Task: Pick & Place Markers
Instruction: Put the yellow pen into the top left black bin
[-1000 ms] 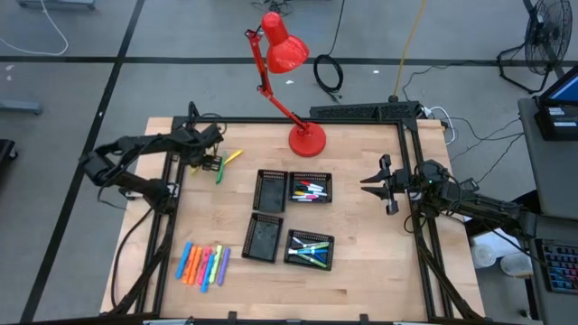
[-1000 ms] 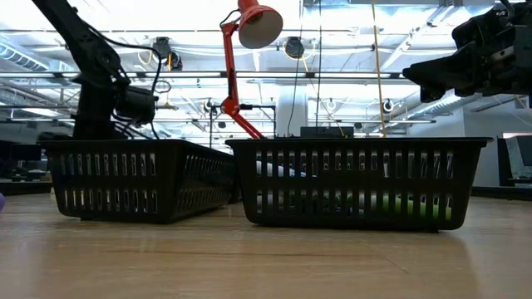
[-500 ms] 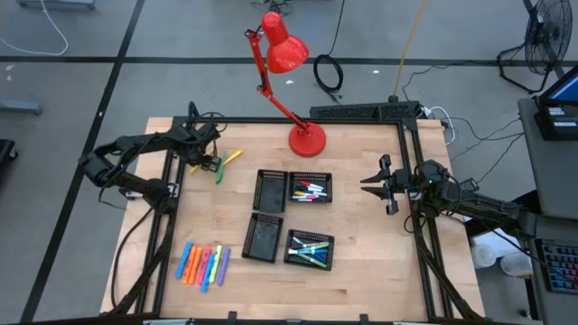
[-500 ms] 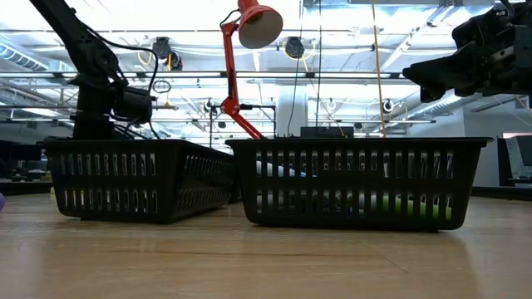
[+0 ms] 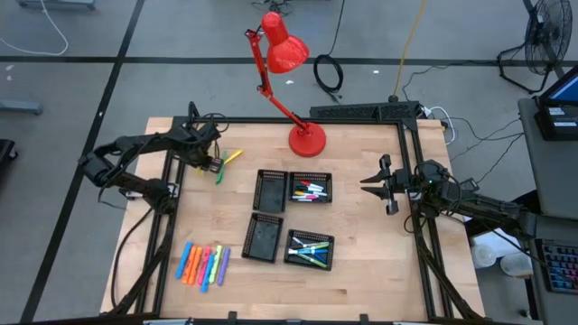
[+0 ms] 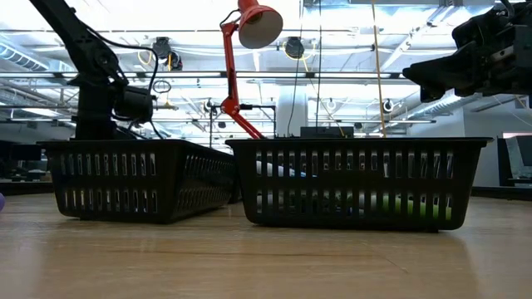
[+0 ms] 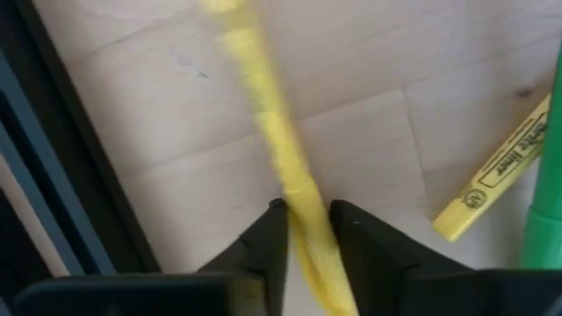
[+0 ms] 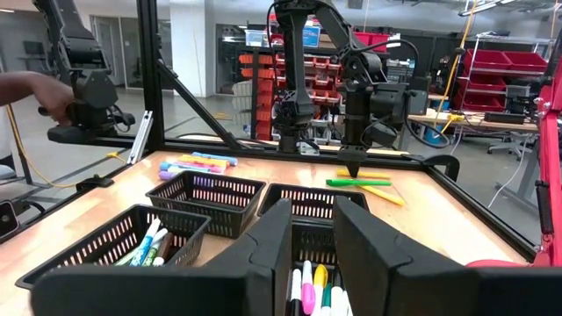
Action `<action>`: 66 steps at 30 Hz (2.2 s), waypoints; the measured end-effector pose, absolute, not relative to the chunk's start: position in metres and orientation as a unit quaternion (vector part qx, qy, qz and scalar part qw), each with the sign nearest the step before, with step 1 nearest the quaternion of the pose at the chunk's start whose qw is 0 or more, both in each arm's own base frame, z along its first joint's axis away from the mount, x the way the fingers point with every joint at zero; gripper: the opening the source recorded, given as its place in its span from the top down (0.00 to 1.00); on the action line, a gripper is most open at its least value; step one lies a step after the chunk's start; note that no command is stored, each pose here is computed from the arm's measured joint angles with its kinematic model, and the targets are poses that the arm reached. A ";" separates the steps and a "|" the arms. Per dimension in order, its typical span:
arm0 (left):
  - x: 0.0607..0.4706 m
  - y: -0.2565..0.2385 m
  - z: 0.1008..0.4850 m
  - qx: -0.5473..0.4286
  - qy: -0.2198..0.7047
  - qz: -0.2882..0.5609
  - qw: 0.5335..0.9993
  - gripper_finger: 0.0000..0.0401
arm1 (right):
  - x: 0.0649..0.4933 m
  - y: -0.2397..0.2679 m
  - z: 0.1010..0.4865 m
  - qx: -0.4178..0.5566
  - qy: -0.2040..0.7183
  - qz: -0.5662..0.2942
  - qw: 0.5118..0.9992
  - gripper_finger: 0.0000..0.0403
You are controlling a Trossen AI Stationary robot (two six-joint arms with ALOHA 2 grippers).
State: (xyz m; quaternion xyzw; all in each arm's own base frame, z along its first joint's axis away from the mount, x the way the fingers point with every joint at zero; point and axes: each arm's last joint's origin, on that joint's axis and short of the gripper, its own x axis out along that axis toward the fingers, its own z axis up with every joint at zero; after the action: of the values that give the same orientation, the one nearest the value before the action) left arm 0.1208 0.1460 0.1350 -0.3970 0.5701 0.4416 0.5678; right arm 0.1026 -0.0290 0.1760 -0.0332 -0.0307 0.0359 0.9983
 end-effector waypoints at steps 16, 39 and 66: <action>0.125 0.152 0.146 -0.385 0.545 0.480 0.570 0.83 | 0.103 -0.029 0.176 -0.033 -0.031 0.036 0.998 0.81; 0.225 0.050 0.249 -0.350 0.291 0.278 0.846 0.92 | 0.103 -0.029 0.176 -0.034 -0.032 0.036 0.998 0.81; 0.278 0.016 0.197 -0.298 0.353 0.220 0.859 0.71 | 0.103 -0.029 0.176 -0.034 -0.031 0.036 0.998 0.81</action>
State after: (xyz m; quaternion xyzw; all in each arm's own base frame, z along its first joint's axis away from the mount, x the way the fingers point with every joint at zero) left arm 0.2780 0.0158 0.1972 -0.2981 0.3525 0.2202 0.8593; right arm 0.1026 -0.0290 0.1762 -0.0336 -0.0315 0.0358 0.9983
